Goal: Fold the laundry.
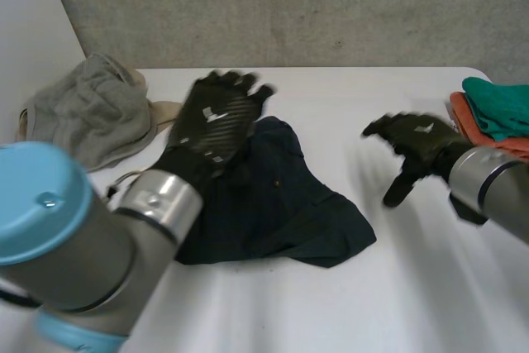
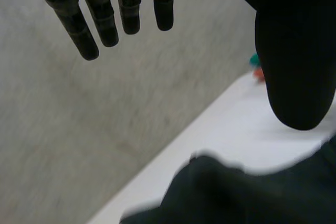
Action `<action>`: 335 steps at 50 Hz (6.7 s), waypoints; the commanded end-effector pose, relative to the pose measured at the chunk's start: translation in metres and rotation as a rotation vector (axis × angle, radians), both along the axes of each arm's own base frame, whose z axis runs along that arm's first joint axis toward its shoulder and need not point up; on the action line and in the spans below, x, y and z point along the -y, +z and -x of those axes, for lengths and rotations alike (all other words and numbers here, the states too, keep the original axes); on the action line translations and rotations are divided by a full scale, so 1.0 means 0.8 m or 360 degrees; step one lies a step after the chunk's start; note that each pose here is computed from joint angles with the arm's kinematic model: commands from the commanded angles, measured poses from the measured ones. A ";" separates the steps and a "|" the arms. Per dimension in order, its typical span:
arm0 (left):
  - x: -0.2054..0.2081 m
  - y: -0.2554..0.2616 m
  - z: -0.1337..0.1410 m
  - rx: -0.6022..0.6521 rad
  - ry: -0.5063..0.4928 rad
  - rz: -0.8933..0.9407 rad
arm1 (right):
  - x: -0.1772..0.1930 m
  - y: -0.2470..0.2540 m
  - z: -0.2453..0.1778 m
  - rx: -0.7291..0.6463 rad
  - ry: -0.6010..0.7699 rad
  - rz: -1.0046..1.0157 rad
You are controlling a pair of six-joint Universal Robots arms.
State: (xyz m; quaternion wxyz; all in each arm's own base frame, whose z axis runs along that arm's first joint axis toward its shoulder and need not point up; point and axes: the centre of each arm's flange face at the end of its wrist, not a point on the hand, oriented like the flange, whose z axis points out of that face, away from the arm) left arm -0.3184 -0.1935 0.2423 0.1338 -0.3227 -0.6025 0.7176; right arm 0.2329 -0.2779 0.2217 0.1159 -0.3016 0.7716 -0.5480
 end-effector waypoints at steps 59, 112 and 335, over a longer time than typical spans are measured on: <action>0.039 -0.136 -0.079 0.0184 0.0322 -0.0475 | -0.072 0.008 -0.076 0.0344 0.0271 0.0140; 0.029 0.311 -0.090 -0.0539 0.0223 0.0890 | -0.064 0.310 -0.034 0.0514 0.0047 0.1363; 0.121 -0.054 -0.022 0.0255 0.0339 0.0146 | 0.016 -0.053 -0.020 -0.0153 -0.0067 -0.0004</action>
